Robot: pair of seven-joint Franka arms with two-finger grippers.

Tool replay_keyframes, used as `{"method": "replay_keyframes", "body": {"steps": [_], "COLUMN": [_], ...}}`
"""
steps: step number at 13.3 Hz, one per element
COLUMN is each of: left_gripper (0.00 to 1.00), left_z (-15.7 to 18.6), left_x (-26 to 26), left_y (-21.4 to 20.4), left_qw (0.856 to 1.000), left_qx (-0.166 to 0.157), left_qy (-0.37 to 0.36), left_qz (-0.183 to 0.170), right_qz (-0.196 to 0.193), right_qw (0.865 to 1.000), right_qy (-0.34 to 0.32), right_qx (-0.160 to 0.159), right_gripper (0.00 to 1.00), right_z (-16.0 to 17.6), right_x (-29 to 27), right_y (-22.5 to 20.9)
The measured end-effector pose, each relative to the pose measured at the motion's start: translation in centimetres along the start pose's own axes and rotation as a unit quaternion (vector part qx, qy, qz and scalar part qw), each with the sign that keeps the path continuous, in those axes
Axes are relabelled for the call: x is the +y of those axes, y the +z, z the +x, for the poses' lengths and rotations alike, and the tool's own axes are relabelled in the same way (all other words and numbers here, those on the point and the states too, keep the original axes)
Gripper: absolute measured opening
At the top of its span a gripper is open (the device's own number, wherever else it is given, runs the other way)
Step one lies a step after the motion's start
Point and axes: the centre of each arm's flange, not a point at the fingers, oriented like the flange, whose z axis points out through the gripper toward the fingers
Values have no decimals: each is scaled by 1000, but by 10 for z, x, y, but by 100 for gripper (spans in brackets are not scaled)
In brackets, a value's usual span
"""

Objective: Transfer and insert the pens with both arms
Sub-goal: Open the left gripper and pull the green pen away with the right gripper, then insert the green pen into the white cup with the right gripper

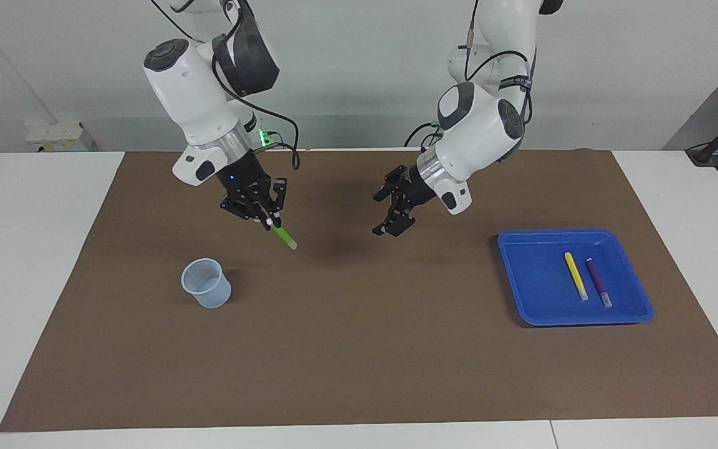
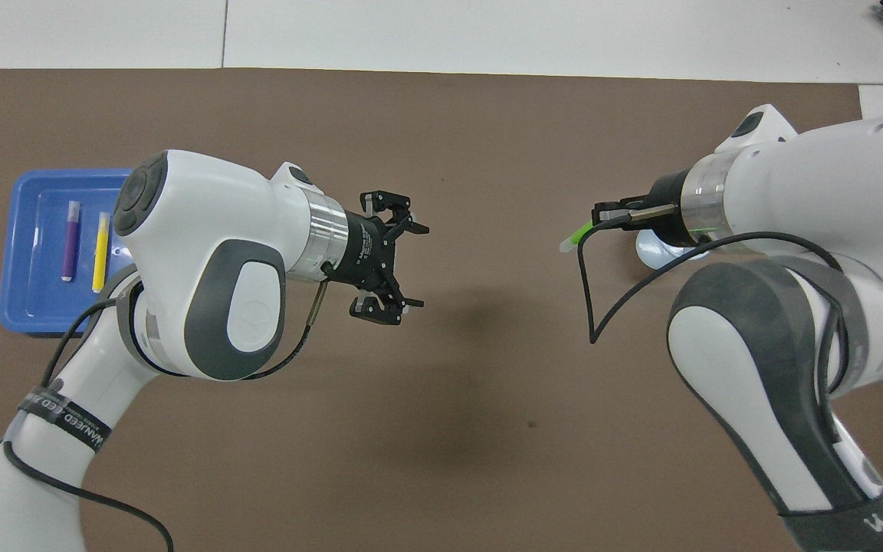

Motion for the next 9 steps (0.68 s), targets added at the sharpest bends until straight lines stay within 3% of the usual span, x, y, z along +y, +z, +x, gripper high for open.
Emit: {"method": "replay_keyframes", "body": {"steps": [4,7,9], "left_gripper": [100,100,100], "left_z": [7,14,21], "left_x": [-10,-17,-19], "left_y": [6,6,2], "left_qw": [996,983,974], "left_qx": [49,89,93], "left_qy": [70,151,192], "left_qz": [30,62,80], "right_qz": [-78,-91,-95], "right_qw": [987,980,977], "right_qy": [-139,-178,-191], "right_qx": [-16,-16,-6], "right_gripper": [18,18,18], "right_z": [5,6,7], "right_x": [57,91,95], "right_y": [-25,-30,-25]}}
